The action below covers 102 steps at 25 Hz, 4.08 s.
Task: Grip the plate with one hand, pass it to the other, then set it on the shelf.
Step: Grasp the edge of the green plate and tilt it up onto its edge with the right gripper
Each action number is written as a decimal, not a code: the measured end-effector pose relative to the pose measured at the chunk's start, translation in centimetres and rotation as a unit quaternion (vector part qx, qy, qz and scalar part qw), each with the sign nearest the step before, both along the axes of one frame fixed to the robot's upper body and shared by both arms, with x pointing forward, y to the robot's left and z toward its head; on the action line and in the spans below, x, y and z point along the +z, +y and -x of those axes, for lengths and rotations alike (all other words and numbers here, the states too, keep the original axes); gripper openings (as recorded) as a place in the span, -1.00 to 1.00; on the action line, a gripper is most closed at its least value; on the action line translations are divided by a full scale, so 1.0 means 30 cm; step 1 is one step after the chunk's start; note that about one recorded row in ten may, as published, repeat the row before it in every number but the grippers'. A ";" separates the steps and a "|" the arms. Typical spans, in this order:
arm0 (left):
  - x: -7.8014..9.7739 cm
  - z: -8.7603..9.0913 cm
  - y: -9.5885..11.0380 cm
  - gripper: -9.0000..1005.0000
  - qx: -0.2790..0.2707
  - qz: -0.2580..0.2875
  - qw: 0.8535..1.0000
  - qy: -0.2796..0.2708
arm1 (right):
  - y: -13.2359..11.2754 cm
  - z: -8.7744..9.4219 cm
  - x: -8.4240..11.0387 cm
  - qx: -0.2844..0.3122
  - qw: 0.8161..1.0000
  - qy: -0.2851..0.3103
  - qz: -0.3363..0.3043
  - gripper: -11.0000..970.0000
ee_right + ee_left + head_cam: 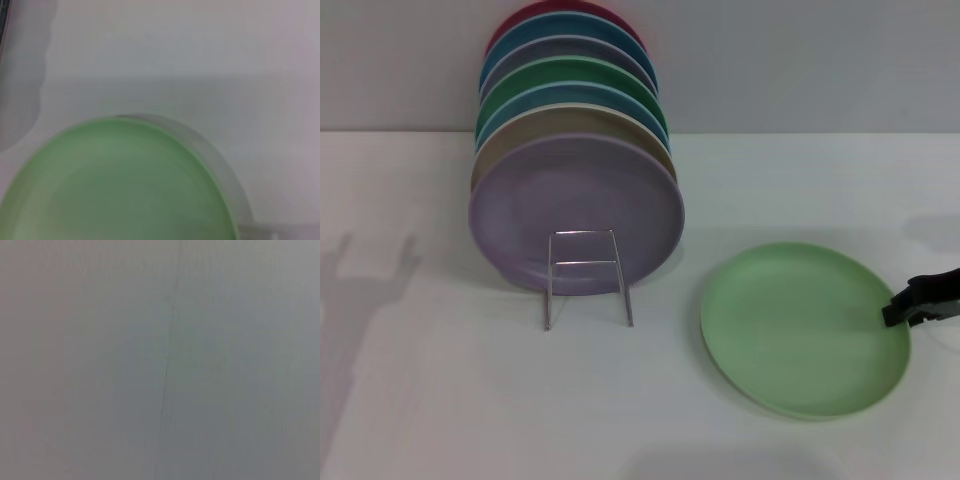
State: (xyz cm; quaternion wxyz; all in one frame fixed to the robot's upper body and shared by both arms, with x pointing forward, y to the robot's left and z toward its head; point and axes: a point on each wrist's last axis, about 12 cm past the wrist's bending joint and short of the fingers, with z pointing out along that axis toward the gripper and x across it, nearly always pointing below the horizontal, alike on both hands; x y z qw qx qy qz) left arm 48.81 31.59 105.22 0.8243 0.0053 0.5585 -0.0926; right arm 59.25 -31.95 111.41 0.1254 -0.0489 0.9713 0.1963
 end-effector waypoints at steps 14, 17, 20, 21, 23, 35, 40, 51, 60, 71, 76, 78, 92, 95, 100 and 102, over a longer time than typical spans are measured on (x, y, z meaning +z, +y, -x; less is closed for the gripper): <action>0.001 0.000 0.000 0.67 0.000 0.000 1.000 -0.001 | 0.003 -0.007 0.001 0.003 1.000 -0.003 0.007 -0.53; 0.001 0.000 0.000 0.67 0.000 0.000 1.000 -0.001 | 0.005 -0.010 -0.001 0.005 1.000 -0.007 0.009 -0.53; 0.001 0.000 0.000 0.67 0.001 0.000 1.000 -0.001 | 0.006 -0.009 -0.003 0.008 1.000 -0.007 0.010 -0.63; 0.001 0.000 0.001 0.67 0.001 0.000 1.000 -0.001 | 0.007 -0.010 -0.003 0.008 1.000 -0.007 0.010 -0.73; 0.001 0.000 0.001 0.67 0.001 0.000 1.000 -0.001 | 0.007 -0.010 -0.003 0.008 1.000 -0.007 0.010 -0.73; 0.002 -0.002 0.002 0.67 0.001 -0.002 1.000 -0.001 | 0.013 -0.013 -0.007 0.009 1.000 -0.015 0.011 -0.80; 0.002 -0.002 0.002 0.67 0.001 -0.002 1.000 -0.001 | 0.024 -0.015 -0.012 0.019 0.999 -0.021 0.016 -0.83; 0.002 -0.002 0.002 0.67 0.001 -0.003 1.000 -0.001 | 0.020 -0.016 -0.012 0.017 0.999 -0.037 0.027 -0.90; 0.003 -0.004 0.001 0.67 0.001 -0.003 1.000 -0.002 | 0.022 -0.016 0.008 0.025 0.997 -0.063 0.033 -0.94; 0.005 -0.008 -0.001 0.67 -0.001 -0.002 1.000 -0.003 | 0.001 -0.001 0.070 0.028 0.987 -0.151 0.054 -0.94; 0.004 -0.009 -0.003 0.67 -0.001 -0.002 1.000 -0.001 | -0.016 0.011 0.114 0.024 0.976 -0.203 0.073 -0.94; 0.004 -0.010 -0.004 0.67 -0.001 -0.002 1.000 -0.001 | -0.019 0.012 0.119 0.023 0.975 -0.209 0.075 -0.94; 0.002 -0.011 -0.004 0.67 -0.001 -0.003 1.000 0.001 | -0.026 0.004 0.191 0.049 0.951 -0.280 0.122 -0.94; 0.003 -0.012 -0.005 0.67 -0.001 -0.002 1.000 0.001 | -0.012 -0.003 0.218 0.065 0.939 -0.302 0.147 -0.94; 0.005 -0.017 -0.008 0.67 -0.003 -0.003 1.000 0.000 | 0.018 -0.015 0.239 0.090 0.920 -0.329 0.195 -0.94; 0.005 -0.018 -0.009 0.67 -0.003 -0.004 1.000 0.000 | 0.027 -0.017 0.241 0.096 0.911 -0.341 0.212 -0.94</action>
